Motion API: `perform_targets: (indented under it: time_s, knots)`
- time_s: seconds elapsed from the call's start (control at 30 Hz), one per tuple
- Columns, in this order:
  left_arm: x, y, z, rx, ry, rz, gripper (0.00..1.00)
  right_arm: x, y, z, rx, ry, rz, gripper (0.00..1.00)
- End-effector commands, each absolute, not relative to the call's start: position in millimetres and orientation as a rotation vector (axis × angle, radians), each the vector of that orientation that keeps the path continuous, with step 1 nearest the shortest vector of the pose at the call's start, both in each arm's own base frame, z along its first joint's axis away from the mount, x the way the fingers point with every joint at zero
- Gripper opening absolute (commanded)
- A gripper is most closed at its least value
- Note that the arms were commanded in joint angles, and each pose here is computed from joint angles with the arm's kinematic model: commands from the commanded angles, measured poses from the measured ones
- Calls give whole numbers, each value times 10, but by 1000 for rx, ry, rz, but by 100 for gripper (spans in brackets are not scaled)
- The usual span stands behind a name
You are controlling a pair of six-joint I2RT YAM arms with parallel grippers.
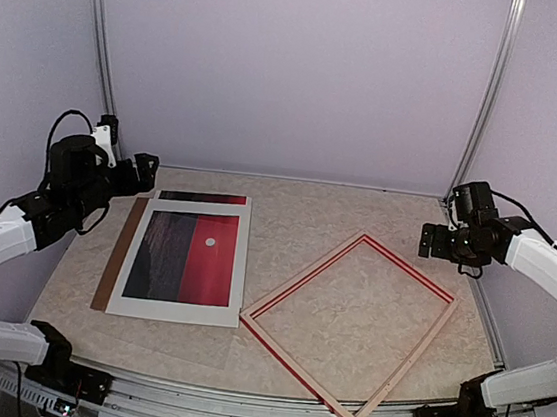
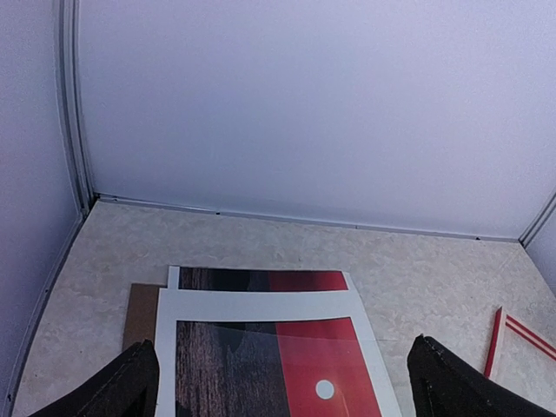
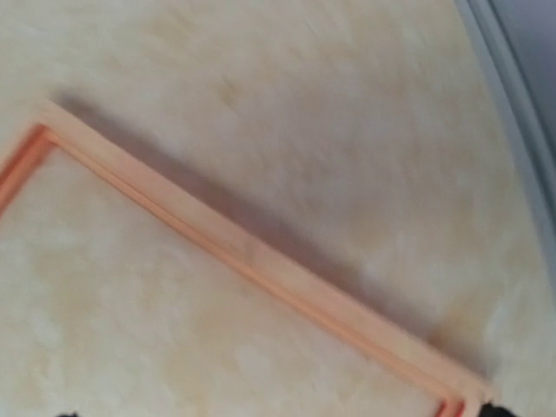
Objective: Put the photo into the frame
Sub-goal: Move the frame body to the center of the board.
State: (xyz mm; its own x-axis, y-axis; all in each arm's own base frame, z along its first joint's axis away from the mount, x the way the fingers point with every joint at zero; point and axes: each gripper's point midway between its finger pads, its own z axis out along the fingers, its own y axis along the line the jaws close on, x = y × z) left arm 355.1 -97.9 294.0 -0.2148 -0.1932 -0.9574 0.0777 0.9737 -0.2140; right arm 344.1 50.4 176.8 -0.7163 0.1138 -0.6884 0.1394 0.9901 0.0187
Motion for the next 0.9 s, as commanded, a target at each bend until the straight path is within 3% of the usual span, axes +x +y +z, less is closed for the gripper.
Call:
perform_targets:
  time_s: [0.0, 0.3, 0.53, 0.63, 0.87]
  knots:
    - [3558, -1115, 2932, -64, 1782, -308, 99, 3190, 379, 1351, 374, 2499, 87, 100]
    - [3566, -1225, 2924, -49, 1790, -364, 99, 2847, 180, 710, 713, 2511, 240, 99]
    - [3563, -1211, 2918, -44, 1793, -349, 99, 2708, 51, 413, 774, 2528, 182, 90]
    - [3561, -1207, 2939, -42, 1789, -347, 99, 2742, 89, 324, 752, 2551, 200, 81]
    - [3565, -1192, 2923, -45, 1798, -335, 99, 2990, -33, 311, 671, 2556, 75, 40]
